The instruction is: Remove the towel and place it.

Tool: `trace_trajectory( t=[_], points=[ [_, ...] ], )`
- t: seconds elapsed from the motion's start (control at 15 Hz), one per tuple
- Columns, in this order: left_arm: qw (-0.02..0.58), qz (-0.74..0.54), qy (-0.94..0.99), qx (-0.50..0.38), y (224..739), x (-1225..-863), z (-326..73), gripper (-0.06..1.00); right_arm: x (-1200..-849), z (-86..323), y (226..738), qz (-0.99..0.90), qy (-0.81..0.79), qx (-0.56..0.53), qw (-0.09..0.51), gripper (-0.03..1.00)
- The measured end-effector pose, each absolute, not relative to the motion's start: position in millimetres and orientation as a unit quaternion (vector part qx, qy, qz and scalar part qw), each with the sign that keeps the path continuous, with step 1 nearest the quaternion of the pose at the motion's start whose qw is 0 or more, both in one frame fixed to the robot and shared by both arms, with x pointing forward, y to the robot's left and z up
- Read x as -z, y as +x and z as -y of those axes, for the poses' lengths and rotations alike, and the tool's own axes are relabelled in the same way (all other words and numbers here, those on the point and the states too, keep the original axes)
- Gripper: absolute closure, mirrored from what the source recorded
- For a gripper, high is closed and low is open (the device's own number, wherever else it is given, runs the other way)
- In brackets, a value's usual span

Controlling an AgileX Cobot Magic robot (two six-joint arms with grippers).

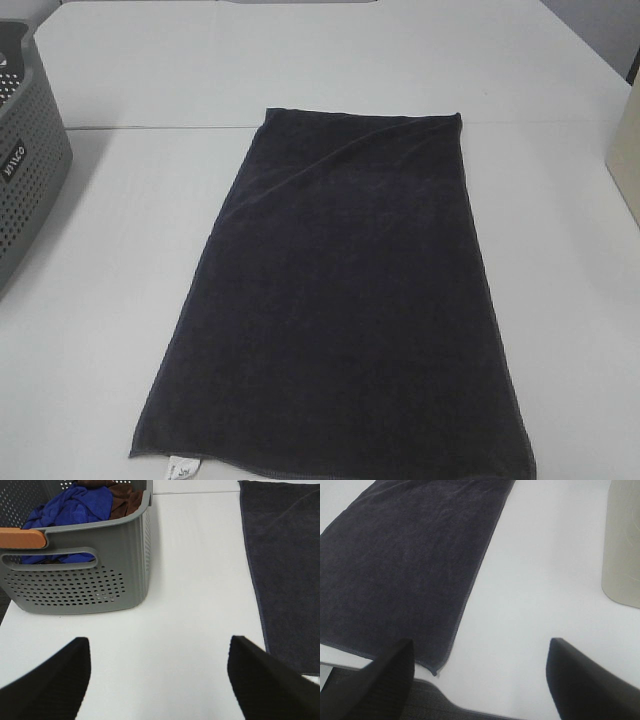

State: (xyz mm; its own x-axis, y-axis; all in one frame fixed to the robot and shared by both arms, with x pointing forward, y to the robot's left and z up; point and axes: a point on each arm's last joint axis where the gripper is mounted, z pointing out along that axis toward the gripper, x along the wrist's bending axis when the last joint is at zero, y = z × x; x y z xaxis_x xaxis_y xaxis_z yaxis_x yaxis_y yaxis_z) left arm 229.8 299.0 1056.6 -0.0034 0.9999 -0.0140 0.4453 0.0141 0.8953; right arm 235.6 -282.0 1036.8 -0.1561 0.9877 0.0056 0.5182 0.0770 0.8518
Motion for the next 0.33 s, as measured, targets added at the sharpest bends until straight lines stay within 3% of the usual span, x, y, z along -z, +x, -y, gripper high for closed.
trace_trajectory(
  t=[0.33],
  points=[
    [0.376,-0.605,0.597,-0.369,229.8,-1056.6,-299.0,0.23,-1036.8,282.0,235.6,-0.663,0.568,-0.373,0.315,0.26]
  ],
)
